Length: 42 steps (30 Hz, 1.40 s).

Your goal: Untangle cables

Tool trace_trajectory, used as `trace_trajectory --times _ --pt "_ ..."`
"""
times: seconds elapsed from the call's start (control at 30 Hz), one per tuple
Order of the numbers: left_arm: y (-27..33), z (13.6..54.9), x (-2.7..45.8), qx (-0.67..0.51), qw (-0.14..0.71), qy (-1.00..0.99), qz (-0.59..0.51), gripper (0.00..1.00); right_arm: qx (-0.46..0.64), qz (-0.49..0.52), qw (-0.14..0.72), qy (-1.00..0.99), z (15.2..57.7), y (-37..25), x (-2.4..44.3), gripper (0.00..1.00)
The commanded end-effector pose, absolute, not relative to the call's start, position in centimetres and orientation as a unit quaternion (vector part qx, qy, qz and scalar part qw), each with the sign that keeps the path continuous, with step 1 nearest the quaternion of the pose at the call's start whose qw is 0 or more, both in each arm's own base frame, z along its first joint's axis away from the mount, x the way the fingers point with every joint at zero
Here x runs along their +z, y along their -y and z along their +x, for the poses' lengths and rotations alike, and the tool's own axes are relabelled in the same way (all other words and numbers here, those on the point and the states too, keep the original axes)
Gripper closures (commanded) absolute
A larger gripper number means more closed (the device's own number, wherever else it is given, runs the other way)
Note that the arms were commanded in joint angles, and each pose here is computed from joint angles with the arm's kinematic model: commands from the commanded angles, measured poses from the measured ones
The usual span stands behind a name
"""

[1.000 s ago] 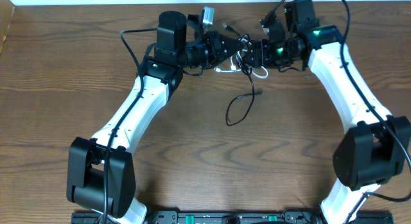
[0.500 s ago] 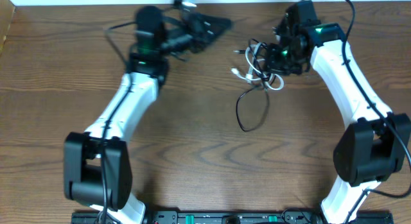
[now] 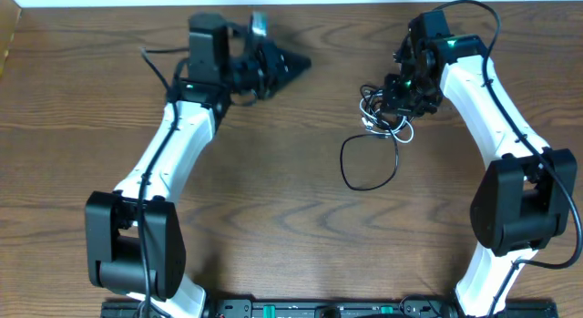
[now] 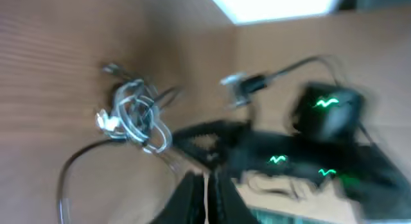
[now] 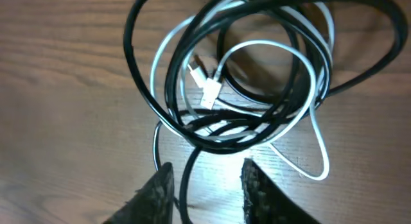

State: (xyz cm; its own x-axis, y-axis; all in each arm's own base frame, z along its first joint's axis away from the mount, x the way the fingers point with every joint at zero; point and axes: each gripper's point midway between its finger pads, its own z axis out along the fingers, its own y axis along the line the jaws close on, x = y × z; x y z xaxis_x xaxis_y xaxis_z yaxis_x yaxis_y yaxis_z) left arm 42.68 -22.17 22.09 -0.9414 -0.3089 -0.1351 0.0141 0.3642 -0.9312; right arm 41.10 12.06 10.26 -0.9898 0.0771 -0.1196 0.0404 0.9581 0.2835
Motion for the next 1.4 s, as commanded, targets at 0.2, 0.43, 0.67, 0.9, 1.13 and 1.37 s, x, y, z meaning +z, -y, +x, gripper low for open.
trace_trajectory --times 0.2,0.43,0.67,0.9,1.13,1.37 --pt "27.0 43.8 14.2 -0.449 0.185 -0.871 -0.067 0.34 0.135 0.038 0.068 -0.988 41.0 -10.7 10.9 0.60" --pt "30.0 46.4 9.4 -0.491 0.171 -0.848 -0.106 0.30 0.136 0.075 0.092 -0.984 41.2 -7.5 13.0 0.57" --pt "32.3 48.2 7.0 -0.543 0.177 -0.810 -0.132 0.40 0.130 0.084 0.096 -0.983 40.5 -5.6 14.3 0.58" --pt "33.9 47.2 4.7 -0.528 0.168 -0.822 -0.133 0.47 0.120 0.080 0.094 -0.985 40.4 -5.3 14.1 0.59" --pt "34.9 46.8 5.2 -0.534 0.176 -0.818 -0.123 0.48 0.120 0.079 0.094 -0.985 40.3 -5.3 14.1 0.59" --pt "34.9 46.8 5.0 -0.528 0.178 -0.821 -0.124 0.93 0.122 0.076 0.094 -0.985 40.3 -5.4 14.1 0.59"
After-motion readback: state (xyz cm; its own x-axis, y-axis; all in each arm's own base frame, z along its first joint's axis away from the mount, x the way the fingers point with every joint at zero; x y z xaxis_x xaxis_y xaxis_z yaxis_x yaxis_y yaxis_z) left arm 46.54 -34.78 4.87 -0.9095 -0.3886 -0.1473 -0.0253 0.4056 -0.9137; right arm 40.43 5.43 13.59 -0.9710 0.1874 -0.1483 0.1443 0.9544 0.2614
